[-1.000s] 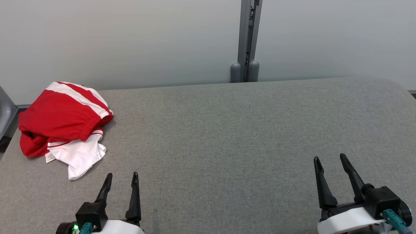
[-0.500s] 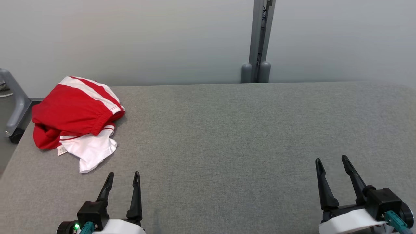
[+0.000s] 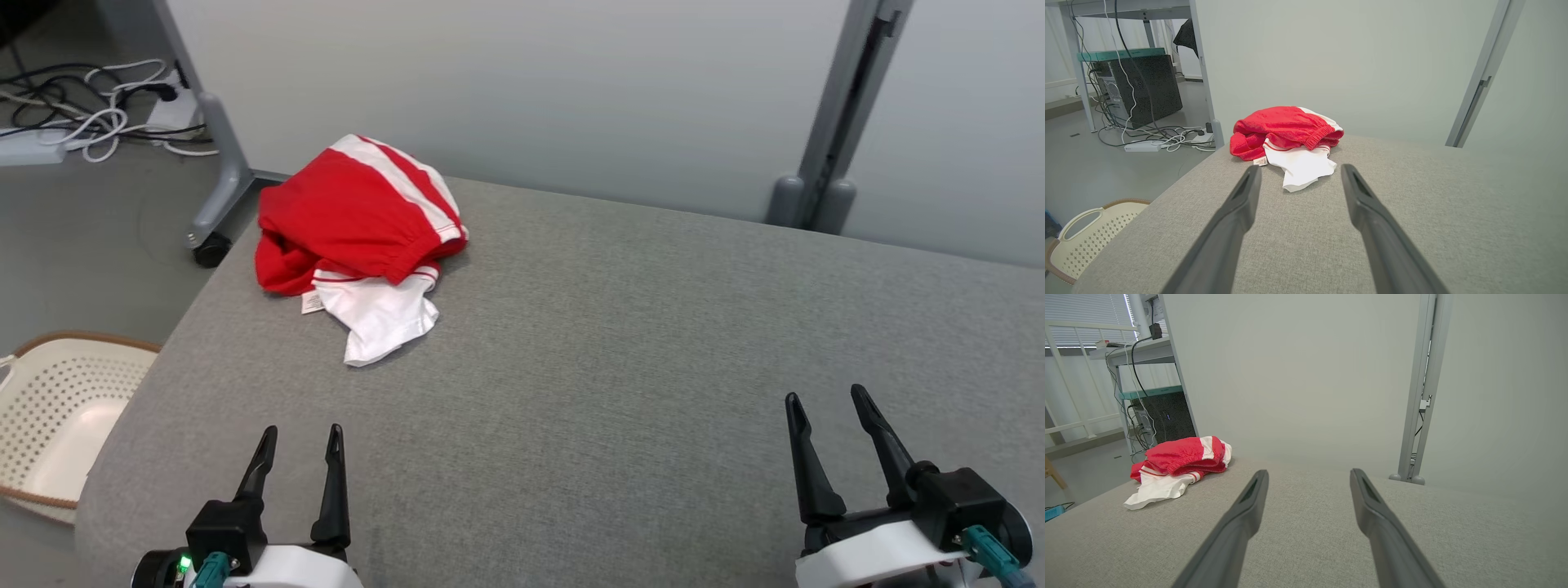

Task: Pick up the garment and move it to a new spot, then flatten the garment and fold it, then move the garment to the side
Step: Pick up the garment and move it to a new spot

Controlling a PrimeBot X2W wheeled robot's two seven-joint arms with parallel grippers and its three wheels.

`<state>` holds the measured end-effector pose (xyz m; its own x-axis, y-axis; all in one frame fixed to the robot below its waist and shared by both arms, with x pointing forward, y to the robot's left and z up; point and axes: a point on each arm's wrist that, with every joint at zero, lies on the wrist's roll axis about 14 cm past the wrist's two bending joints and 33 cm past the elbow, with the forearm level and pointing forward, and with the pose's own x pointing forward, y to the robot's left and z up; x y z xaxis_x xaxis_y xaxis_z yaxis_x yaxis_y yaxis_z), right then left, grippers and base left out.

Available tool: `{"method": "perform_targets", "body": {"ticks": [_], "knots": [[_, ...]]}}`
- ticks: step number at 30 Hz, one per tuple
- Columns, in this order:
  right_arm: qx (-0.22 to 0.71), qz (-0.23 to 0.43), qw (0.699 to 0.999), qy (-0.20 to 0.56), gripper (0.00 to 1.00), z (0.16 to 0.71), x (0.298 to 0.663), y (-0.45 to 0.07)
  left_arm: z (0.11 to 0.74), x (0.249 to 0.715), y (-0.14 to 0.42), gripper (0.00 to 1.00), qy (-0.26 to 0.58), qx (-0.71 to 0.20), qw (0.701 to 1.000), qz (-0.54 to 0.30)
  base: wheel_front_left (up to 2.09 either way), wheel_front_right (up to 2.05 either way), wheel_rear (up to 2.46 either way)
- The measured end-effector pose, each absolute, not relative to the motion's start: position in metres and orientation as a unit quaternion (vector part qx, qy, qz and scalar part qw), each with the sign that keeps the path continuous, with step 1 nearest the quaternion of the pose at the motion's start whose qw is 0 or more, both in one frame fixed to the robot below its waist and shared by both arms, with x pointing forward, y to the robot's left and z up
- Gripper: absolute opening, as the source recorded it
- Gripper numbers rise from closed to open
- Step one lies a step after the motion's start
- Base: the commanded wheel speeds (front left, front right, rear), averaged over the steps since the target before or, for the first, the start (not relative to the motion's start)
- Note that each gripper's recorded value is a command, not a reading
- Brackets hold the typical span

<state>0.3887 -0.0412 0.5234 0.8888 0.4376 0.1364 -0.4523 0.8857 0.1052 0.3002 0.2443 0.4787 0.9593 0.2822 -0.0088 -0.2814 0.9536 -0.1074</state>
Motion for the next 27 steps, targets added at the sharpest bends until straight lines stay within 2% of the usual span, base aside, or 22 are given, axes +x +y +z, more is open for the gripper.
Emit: {"method": "perform_targets", "body": {"ticks": [12, 22, 27], "knots": [[0.072, 0.315, 0.945, -0.045, 1.00, 0.521, 0.391, 0.022, 0.477, 0.256, 0.287, 1.00, -0.004, -0.054, 0.972, 0.228, 0.00, 0.00, 0.00], [0.075, 0.294, 0.952, -0.035, 1.00, 0.512, 0.399, 0.009, 0.474, 0.262, 0.288, 1.00, 0.004, -0.041, 0.975, 0.219, 0.00, 0.00, 0.00], [0.071, 0.274, 0.958, -0.037, 1.00, 0.508, 0.412, -0.003, 0.496, 0.291, 0.303, 1.00, -0.014, 0.003, 0.980, 0.199, 0.00, 0.00, 0.00]]}}
